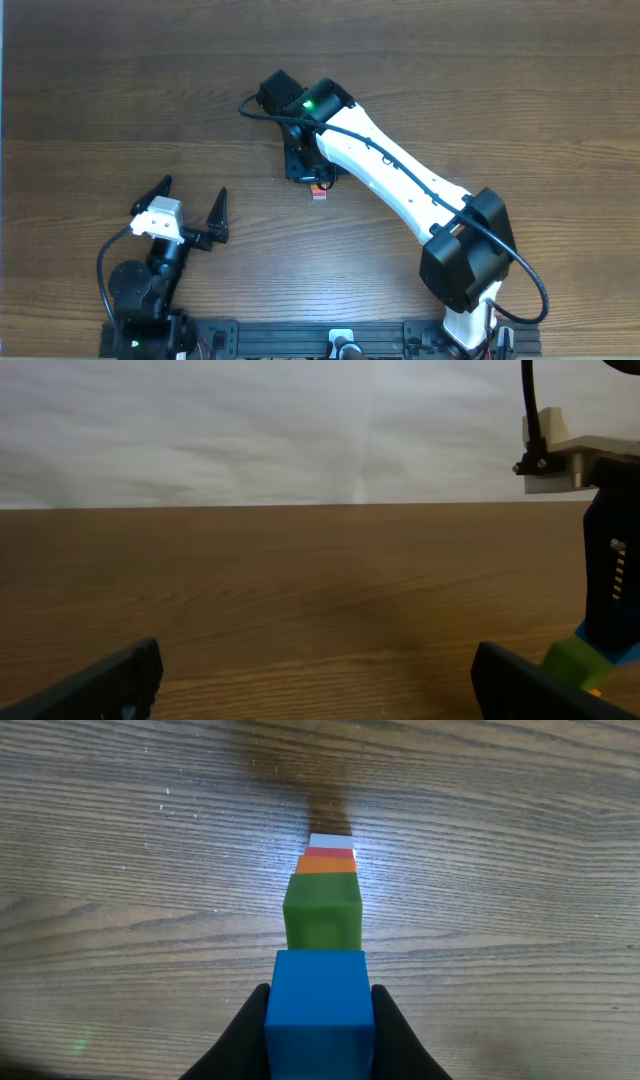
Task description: Stack Cubes
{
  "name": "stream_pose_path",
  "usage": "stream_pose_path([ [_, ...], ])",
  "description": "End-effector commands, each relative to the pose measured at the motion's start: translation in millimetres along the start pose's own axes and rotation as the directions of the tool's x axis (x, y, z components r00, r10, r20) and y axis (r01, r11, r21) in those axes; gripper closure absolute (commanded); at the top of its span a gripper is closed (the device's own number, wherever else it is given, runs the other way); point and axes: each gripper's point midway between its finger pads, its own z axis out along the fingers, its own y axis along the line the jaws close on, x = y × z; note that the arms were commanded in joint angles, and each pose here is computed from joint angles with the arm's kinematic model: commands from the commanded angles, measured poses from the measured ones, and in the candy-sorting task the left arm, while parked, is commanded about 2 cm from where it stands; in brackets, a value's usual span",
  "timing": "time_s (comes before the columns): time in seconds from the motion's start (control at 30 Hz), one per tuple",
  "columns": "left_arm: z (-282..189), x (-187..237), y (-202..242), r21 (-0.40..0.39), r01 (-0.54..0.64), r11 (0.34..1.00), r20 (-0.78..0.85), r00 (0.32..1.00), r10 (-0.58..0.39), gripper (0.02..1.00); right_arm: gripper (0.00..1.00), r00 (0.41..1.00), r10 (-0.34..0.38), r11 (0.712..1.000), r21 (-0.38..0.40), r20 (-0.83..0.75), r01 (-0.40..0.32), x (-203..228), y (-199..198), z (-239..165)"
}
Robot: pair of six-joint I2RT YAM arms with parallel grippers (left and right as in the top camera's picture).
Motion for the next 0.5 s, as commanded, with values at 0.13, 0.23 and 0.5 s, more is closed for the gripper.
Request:
stream_pose_path([
  [0.13, 0, 1, 2, -0.008, 0.015, 1.000, -0.001, 1.000, -0.015, 0.020, 0.991, 0.999, 0.011, 0.999, -0.032, 0.033, -0.009, -3, 3, -9],
  [0.23, 0, 1, 2, -0.008, 0.015, 1.000, -0.001, 1.000, -0.015, 0.018, 0.989, 0.999, 0.017, 1.000, -0.026, 0.031, -0.017, -5, 1, -6],
  [0.5, 0, 1, 2, -0.008, 0.015, 1.000, -0.001, 1.000, -0.015, 0.018, 0.989, 1.000, 0.013, 1.000, -0.010, 0.012, -0.013, -8, 1, 7],
])
